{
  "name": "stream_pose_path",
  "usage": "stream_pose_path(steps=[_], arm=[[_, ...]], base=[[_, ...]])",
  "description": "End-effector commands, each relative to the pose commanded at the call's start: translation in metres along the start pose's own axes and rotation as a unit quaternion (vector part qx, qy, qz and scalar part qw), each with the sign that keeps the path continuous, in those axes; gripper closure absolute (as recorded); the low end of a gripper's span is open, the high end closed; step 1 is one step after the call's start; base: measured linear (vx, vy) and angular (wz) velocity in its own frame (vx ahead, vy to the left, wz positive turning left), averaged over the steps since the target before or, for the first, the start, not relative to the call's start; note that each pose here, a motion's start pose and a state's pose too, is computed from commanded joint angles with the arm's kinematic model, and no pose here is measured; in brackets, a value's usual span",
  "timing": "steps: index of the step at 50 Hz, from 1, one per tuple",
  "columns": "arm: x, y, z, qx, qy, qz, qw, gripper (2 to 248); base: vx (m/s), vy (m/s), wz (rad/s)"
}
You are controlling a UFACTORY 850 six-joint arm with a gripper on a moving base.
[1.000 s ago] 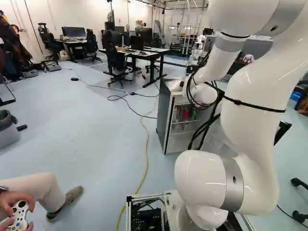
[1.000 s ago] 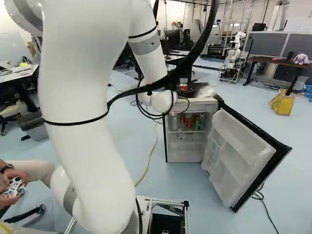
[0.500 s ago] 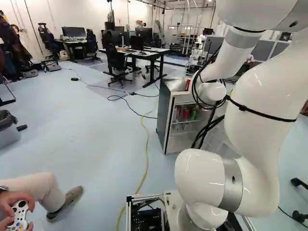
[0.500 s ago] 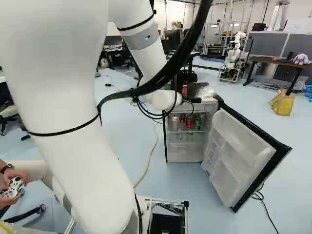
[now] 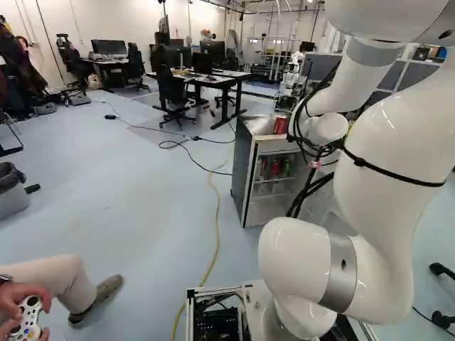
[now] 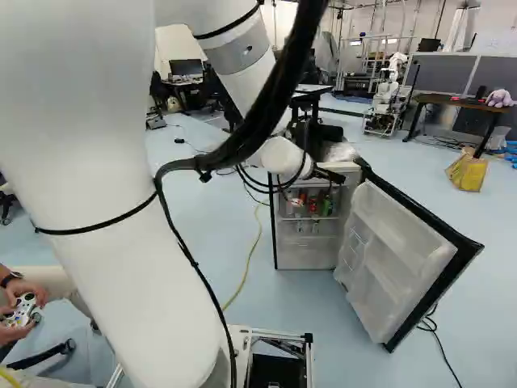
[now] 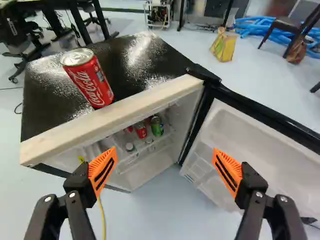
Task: Grab a drink from the fridge
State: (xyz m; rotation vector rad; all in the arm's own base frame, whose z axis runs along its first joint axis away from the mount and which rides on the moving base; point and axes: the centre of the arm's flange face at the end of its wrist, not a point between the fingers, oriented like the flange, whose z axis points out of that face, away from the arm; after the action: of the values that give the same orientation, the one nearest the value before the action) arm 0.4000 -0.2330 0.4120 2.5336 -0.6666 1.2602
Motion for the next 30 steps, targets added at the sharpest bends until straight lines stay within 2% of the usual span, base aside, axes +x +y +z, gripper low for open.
stream_pose_path(steps=[15,30], arm=[[0.006,0.019,-0.002,-0.014,-0.059,0.007,0.9981,3],[0.016,0.037,-0.002,-0.025,-0.118,0.006,0.9927,3]], base=[[0.0,0.0,0.0],[0.0,0.0,0.0]])
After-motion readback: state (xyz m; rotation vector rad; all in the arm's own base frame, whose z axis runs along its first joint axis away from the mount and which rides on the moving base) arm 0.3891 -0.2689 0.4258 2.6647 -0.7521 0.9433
